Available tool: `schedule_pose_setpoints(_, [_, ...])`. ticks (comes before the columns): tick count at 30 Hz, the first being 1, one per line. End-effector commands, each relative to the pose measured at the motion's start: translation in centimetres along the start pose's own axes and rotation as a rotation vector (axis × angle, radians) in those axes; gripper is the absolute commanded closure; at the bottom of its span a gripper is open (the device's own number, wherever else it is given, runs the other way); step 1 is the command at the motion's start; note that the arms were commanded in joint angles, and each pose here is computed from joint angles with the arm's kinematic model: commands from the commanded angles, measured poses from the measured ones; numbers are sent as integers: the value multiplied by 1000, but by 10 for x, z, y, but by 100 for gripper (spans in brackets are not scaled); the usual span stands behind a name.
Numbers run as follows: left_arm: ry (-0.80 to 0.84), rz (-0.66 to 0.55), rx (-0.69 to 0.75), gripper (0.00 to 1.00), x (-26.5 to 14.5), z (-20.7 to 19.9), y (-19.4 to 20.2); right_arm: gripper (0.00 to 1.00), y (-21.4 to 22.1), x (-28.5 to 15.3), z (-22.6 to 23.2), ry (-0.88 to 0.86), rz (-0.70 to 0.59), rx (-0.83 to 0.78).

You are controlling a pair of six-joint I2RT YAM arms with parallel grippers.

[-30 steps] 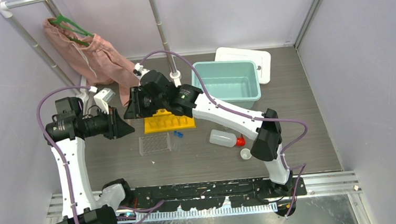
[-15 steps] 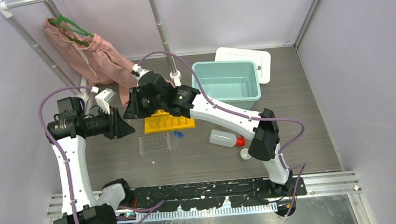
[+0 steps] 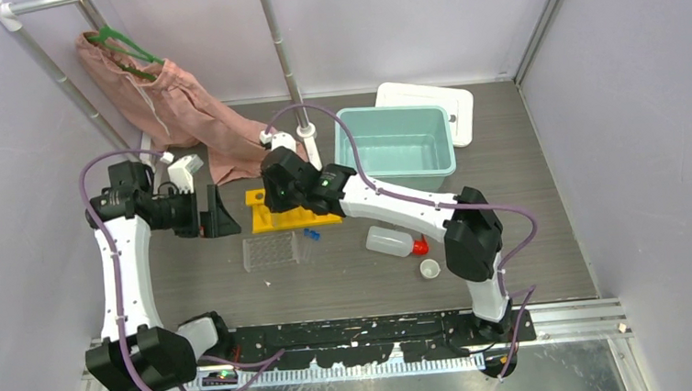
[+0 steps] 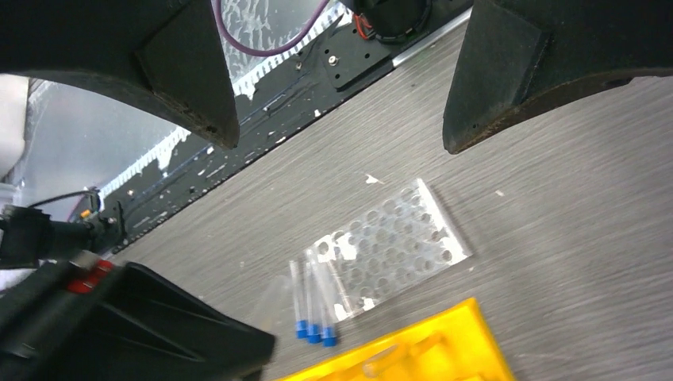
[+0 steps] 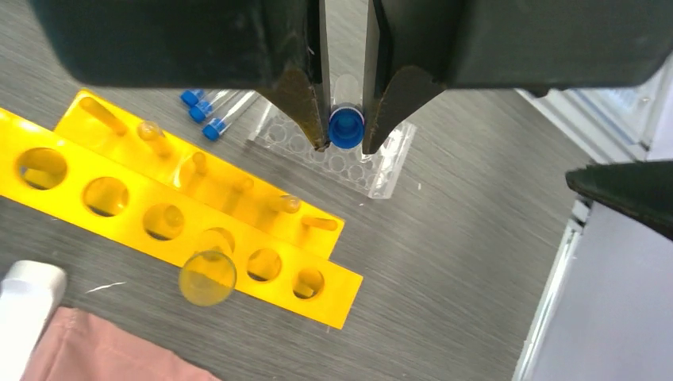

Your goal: Organize the chemistry lab equipment

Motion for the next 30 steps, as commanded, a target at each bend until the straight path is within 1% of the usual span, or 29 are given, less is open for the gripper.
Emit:
schedule_pose_setpoints(1, [-150, 30, -9, 0, -5, 20, -10, 99, -22, -32, 26, -75, -210, -95])
schedule_pose_setpoints(5, [-193, 74, -49, 0, -3, 30, -11, 99, -1, -25, 39, -93, -254, -201])
schedule_pose_setpoints(9, [-217, 104, -69, 0, -2, 36, -11, 99, 19, -13, 49, -139, -277, -266])
schedule_pose_setpoints(15, [-255, 115, -94, 0, -6, 43, -11, 99, 41, 10, 57, -210, -303, -305])
schedule_pose_setpoints(22, [-272, 117, -124, 0, -10, 45, -13, 99, 70, 44, 45, -201, -308, -373])
schedule_pose_setpoints(30, [-284, 141, -138, 0, -9, 46, -8, 99, 89, 71, 30, -187, -308, -396])
Point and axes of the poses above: each gripper's point midway between its finger pads, its own x axis out along the fingers, its own z axis along the line the jaws close on, y = z × x, the point moved 8 cm from there along -x, back along the fingers, and after that the axes turned 13 degrees about x, right-handed, at the moved point
